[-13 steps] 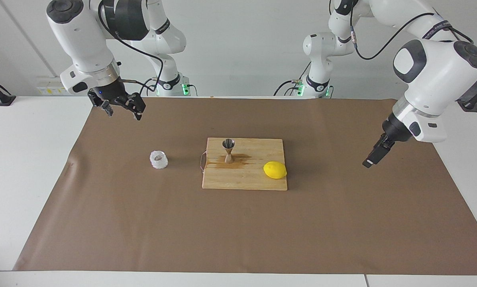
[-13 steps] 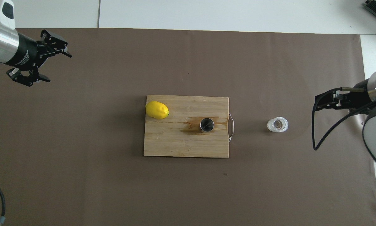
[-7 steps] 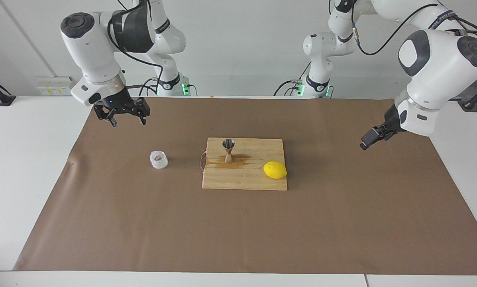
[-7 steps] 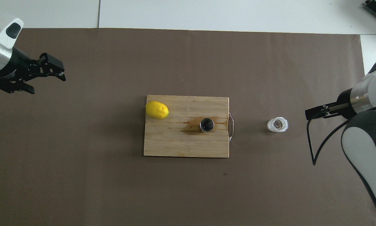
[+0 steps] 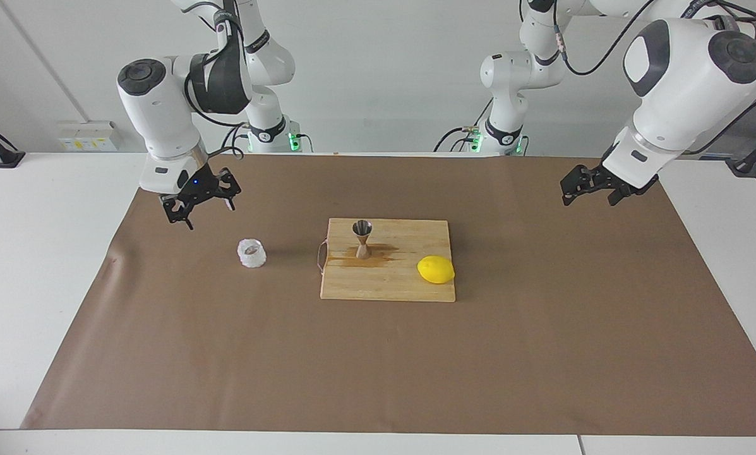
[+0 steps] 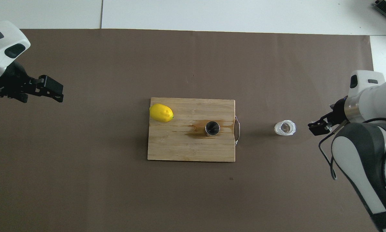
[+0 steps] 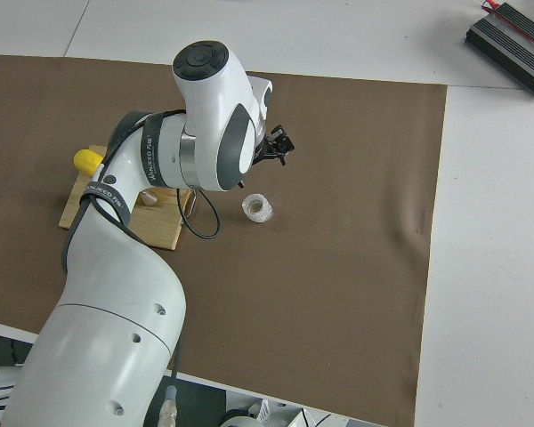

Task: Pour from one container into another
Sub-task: 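Open the right gripper and move it to the white cup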

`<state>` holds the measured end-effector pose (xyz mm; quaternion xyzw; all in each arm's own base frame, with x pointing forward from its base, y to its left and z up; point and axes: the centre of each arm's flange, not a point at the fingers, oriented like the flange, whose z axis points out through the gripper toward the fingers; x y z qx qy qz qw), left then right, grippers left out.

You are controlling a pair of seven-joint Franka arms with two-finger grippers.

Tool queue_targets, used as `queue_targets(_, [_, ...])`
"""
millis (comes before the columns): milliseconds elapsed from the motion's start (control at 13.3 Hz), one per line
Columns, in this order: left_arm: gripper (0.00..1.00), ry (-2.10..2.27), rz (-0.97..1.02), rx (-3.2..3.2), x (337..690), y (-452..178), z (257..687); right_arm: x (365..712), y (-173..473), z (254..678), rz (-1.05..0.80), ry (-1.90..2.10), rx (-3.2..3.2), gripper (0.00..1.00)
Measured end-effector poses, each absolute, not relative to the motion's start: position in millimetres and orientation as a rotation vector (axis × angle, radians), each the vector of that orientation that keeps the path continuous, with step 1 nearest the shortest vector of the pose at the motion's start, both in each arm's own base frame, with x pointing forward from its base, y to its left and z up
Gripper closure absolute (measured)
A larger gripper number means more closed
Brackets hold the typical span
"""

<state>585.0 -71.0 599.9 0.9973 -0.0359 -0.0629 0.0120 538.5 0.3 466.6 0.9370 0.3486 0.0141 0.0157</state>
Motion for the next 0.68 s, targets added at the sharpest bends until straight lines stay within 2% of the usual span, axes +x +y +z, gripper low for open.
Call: queue_targets(678, [0.00, -0.125, -0.128, 3.127, 539.2, -74.1, 616.3, 533.6, -27.2, 407.8, 0.142, 1.677, 2.707, 0.00])
